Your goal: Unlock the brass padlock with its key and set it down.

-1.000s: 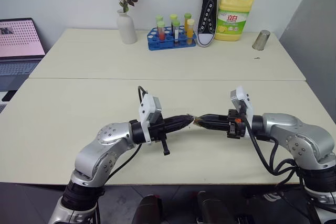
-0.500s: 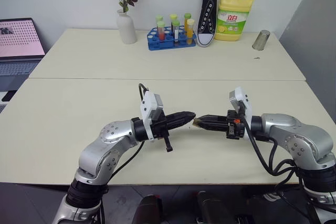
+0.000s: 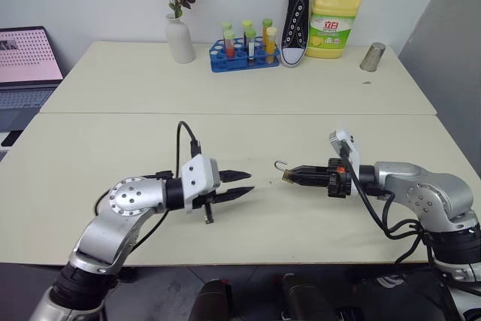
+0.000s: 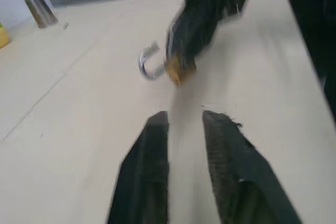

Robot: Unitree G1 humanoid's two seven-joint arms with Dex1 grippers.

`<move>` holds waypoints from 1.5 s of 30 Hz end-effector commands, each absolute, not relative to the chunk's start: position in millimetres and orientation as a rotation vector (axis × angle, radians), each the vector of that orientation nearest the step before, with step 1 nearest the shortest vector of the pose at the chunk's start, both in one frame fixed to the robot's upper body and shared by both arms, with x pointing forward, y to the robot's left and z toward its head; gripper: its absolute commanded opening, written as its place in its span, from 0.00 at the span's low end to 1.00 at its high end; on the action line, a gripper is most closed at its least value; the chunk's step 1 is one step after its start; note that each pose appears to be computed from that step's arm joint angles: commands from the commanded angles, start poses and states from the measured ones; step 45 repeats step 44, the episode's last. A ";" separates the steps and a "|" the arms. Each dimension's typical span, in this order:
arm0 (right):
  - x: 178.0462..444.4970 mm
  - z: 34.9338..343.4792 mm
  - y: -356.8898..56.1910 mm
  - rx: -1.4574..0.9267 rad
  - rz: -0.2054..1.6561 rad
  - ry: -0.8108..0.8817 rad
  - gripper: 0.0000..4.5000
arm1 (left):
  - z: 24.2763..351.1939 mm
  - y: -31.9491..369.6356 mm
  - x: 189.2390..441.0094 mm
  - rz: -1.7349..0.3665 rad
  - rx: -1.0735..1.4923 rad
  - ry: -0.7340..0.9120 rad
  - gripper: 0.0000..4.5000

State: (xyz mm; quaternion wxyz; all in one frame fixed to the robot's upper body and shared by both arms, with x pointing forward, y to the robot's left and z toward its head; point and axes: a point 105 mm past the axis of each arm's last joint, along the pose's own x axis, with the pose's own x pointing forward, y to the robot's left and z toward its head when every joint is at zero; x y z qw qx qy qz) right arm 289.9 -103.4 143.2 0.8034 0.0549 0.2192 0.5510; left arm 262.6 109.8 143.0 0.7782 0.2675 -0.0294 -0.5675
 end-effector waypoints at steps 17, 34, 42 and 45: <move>318.8 101.2 -71.6 -0.107 1.275 0.701 0.19 | 121.0 114.3 251.5 -1.200 0.756 -0.151 1.00; 273.4 151.4 -115.9 -0.352 1.197 0.271 0.99 | 141.3 123.0 273.5 -1.107 0.552 -0.014 1.00; 260.3 146.5 -127.2 -0.422 1.150 0.258 0.99 | 140.3 134.2 258.9 -1.225 0.528 0.108 1.00; 259.9 144.4 -126.1 -0.438 1.158 0.259 0.99 | 139.5 135.2 253.8 -1.259 0.519 0.124 1.00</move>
